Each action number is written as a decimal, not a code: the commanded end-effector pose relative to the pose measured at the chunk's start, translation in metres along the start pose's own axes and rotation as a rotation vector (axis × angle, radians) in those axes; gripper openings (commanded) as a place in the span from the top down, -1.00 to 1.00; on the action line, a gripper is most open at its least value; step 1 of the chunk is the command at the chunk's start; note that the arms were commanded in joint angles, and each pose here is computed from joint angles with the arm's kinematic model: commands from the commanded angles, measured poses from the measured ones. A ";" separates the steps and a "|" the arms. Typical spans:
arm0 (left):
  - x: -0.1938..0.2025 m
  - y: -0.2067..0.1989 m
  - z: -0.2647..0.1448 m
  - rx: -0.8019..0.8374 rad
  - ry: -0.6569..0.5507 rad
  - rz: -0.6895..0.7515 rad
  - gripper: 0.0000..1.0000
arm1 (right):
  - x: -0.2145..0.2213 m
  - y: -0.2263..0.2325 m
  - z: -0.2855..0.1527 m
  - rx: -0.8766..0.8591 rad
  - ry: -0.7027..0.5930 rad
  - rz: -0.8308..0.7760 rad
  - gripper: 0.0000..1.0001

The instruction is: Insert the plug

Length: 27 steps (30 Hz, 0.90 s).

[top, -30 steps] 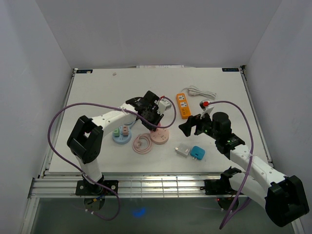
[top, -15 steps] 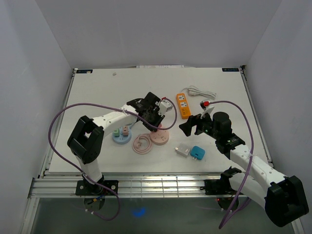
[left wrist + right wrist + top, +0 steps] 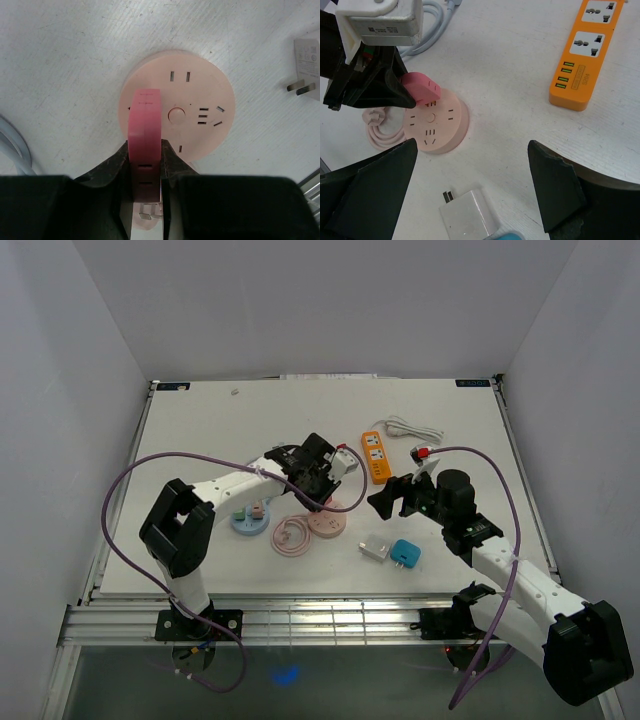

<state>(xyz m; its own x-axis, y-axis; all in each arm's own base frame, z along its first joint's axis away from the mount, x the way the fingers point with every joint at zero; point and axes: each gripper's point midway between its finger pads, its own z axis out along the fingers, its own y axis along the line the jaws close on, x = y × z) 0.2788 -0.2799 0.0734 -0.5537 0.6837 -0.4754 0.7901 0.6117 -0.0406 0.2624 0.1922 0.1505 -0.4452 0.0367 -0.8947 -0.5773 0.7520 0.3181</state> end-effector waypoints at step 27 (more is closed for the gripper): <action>0.026 -0.009 0.023 0.025 0.105 -0.015 1.00 | -0.015 -0.001 -0.008 -0.010 -0.070 0.003 -0.92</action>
<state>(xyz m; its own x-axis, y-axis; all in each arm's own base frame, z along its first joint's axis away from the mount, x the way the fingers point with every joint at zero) 0.2794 -0.2842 0.0634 -0.5536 0.6928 -0.4622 0.7915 0.6103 -0.0333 0.2623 0.1842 0.1555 -0.4313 0.0631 -0.9000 -0.5683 0.7558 0.3253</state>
